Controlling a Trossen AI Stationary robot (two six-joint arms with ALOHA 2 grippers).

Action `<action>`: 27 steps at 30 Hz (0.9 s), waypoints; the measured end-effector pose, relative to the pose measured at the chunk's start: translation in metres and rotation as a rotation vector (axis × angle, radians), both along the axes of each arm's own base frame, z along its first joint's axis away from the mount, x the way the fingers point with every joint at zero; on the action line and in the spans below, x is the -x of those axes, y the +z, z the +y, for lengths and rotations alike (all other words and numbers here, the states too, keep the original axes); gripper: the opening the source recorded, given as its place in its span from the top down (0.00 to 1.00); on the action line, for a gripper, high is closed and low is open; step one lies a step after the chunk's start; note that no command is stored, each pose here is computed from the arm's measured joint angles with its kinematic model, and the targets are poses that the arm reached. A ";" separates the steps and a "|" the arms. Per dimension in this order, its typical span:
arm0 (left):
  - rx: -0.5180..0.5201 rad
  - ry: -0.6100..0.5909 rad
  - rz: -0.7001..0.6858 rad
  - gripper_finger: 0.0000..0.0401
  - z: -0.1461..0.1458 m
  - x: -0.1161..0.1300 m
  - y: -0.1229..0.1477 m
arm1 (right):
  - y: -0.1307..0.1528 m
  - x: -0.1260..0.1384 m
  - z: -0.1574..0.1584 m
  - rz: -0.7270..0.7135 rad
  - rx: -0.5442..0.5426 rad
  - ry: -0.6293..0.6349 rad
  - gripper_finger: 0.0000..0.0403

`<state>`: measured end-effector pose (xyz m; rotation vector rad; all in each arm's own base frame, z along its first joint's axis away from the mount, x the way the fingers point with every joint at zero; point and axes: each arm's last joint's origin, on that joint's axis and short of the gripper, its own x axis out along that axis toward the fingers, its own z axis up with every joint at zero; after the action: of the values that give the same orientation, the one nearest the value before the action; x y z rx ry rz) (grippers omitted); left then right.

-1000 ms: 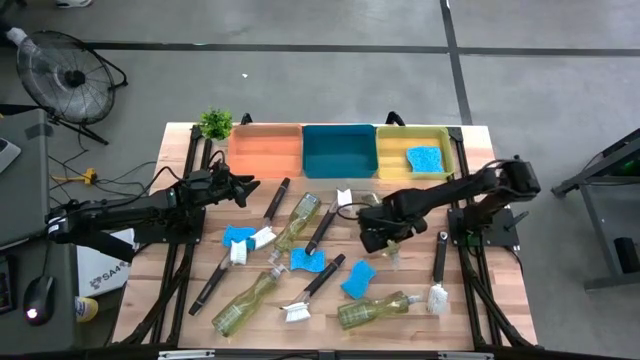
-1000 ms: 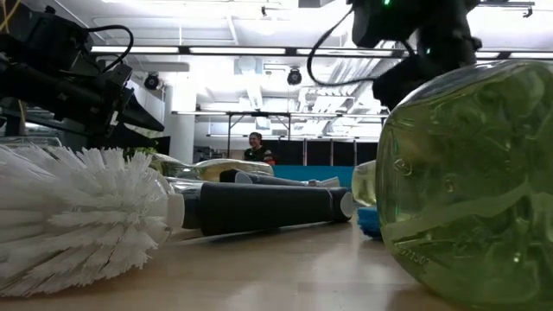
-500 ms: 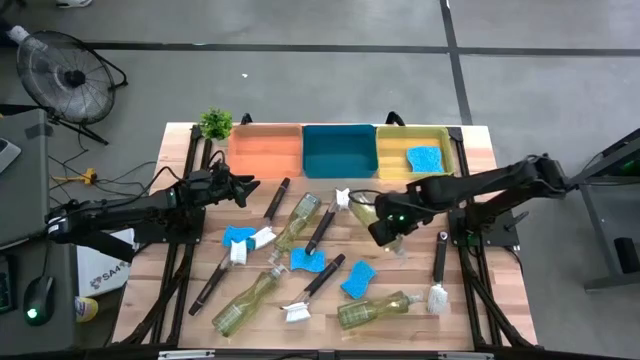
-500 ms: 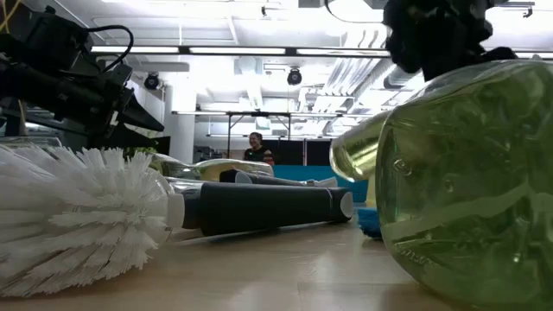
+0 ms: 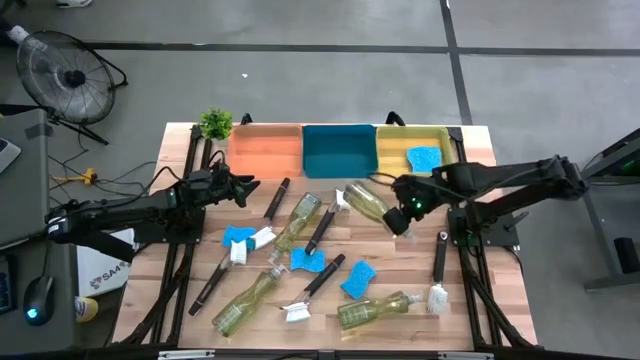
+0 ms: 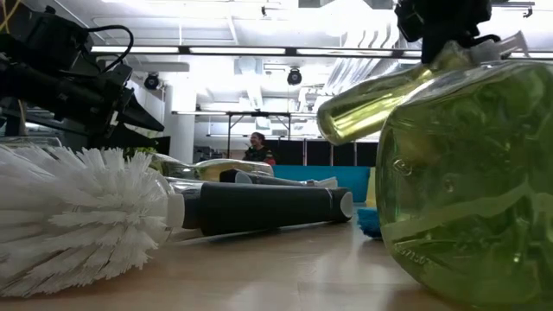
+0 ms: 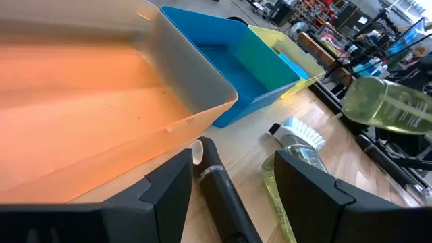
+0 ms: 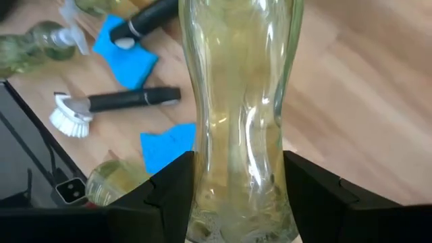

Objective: Pick & Place Kitchen Sink Supplies
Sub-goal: Put the green dishwashing liquid bottle into the blue bin

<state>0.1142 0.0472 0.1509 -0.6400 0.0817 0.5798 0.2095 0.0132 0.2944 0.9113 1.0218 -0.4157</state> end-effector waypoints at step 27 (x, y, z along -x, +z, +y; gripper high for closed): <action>0.000 0.001 0.000 0.49 0.000 0.000 0.000 | 0.013 0.005 -0.052 -0.039 0.307 0.403 0.73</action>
<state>0.1142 0.0472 0.1508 -0.6399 0.0814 0.5806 0.2045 -0.0392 0.3070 0.4226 1.0424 -0.2053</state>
